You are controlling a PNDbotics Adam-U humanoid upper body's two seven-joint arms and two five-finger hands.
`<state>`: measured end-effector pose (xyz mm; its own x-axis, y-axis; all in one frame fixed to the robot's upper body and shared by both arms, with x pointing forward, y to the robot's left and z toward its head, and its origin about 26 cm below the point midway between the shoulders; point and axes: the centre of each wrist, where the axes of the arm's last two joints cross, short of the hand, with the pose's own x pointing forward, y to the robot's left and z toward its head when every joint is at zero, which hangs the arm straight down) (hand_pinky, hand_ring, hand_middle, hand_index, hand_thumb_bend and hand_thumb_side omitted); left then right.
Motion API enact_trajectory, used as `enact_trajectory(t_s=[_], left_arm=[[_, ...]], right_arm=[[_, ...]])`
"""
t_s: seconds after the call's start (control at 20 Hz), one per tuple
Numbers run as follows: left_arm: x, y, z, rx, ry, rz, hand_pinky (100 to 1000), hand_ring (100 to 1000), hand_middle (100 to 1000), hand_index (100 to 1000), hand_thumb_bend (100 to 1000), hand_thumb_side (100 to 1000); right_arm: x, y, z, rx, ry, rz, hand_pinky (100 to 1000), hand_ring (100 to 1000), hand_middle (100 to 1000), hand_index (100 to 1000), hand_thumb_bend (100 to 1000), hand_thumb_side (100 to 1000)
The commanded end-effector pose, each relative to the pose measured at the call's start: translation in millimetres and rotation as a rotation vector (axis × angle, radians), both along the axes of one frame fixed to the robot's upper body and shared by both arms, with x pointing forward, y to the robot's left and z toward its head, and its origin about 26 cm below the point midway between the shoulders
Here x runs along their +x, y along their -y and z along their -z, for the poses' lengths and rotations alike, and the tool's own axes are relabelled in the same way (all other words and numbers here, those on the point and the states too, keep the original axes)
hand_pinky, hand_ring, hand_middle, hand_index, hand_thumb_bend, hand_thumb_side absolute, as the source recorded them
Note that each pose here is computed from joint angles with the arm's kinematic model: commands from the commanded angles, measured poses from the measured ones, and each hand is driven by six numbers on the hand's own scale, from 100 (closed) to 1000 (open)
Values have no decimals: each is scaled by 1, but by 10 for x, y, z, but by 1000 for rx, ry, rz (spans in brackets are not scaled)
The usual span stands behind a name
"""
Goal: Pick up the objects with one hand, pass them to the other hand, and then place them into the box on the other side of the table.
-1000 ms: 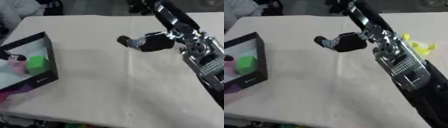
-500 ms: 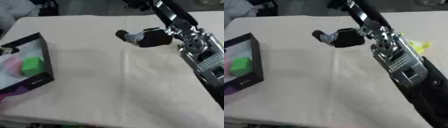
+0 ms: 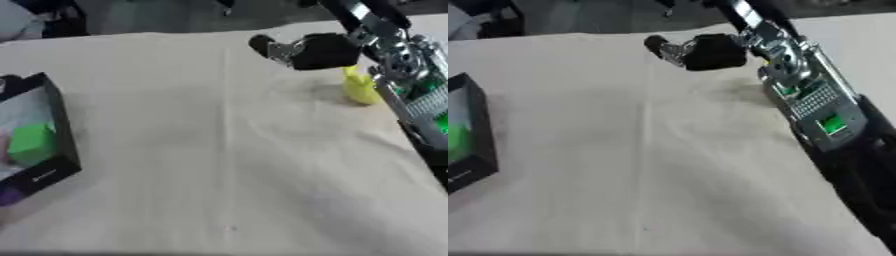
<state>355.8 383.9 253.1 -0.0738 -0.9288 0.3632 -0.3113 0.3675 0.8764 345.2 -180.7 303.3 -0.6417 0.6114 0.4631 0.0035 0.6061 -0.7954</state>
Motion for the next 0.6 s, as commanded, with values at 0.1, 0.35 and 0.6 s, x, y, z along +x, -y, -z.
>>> enact_trajectory(t_s=[0.1,0.35,0.6], left_arm=[[-100,84,-158,-85,119,31,816,677,692,783,663,475],[-176,221,-147,-194,200,80,818,673,690,787,658,493],[-214,326,-83,-283,245,121,823,669,685,782,657,497]], right_arm=[[6,308,-143,-20,-43,38,854,849,811,871,487,367],[-3,605,-197,-18,-97,66,861,872,837,887,474,381],[1,932,-263,-54,-119,133,866,870,814,892,491,393]])
